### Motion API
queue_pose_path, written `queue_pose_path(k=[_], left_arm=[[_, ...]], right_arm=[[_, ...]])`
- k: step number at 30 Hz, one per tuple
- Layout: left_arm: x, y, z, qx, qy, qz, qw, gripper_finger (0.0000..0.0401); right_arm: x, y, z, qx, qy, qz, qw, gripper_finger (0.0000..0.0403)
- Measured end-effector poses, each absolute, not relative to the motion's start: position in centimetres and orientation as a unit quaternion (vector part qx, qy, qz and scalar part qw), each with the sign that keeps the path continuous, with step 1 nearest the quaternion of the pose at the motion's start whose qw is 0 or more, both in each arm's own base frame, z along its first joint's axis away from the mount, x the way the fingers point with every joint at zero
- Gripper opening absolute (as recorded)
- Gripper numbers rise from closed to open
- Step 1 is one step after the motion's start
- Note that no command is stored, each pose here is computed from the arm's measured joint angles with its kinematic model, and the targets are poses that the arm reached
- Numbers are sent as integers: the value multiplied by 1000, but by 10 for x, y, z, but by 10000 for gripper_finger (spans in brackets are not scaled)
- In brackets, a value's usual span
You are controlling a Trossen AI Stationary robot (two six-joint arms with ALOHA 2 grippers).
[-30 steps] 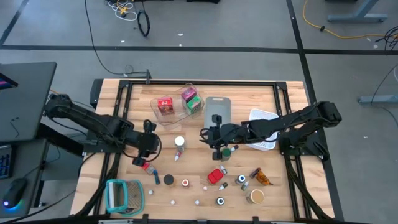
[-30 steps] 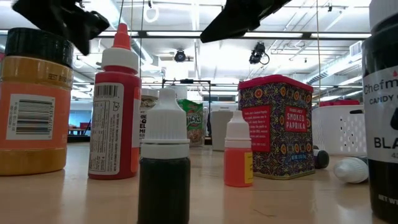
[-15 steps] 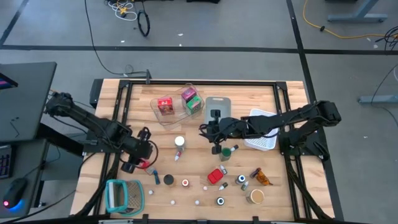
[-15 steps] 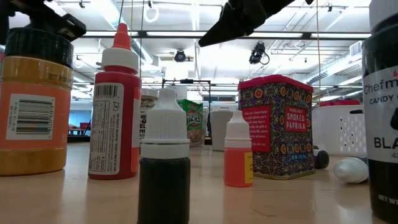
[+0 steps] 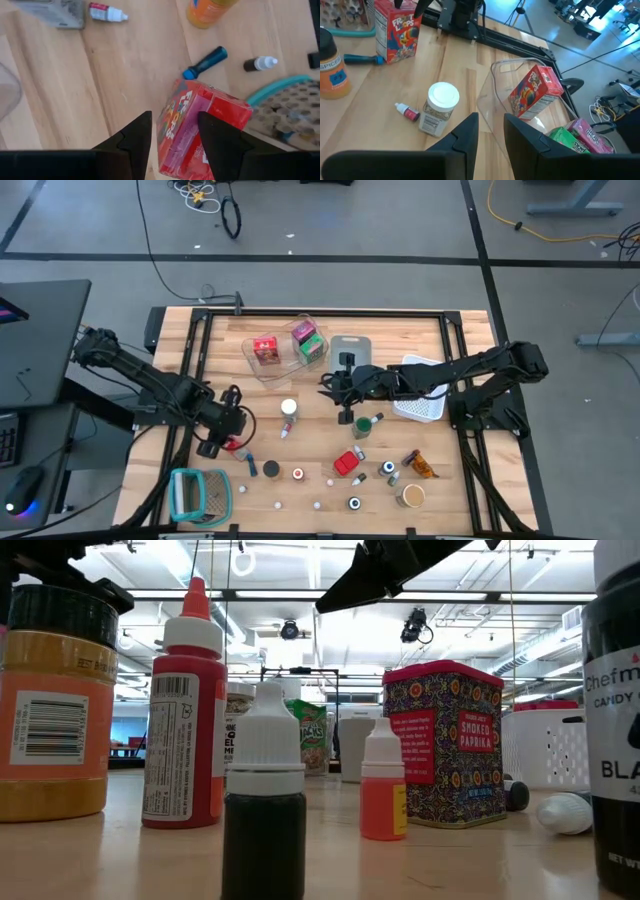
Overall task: Pick & Place Kitchen Items
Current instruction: Put the red cereal box into the transparent bin
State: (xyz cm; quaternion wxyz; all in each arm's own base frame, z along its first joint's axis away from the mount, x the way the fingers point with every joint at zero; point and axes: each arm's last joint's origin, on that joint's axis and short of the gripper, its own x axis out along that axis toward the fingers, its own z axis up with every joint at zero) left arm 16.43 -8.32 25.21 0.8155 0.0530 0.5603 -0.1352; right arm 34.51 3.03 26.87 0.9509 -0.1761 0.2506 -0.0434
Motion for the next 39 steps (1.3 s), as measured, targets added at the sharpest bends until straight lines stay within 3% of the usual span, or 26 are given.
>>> queue_pose_path(k=[7, 25, 29, 36, 39], left_arm=[[164, -83, 252, 96, 552, -161, 813, 169], [166, -86, 235, 90, 537, -199, 815, 165], [165, -86, 235, 107, 534, -213, 811, 131], [164, -88, 234, 71, 544, -235, 802, 17], [166, -88, 234, 50, 545, -222, 807, 11]], right_arm=[[345, 29, 269, -176, 250, -45, 951, 102], [347, 29, 273, -172, 228, -49, 957, 102], [347, 29, 273, -172, 228, -49, 957, 102], [348, 29, 272, -176, 227, -48, 957, 102], [349, 29, 273, -175, 221, -49, 958, 102]])
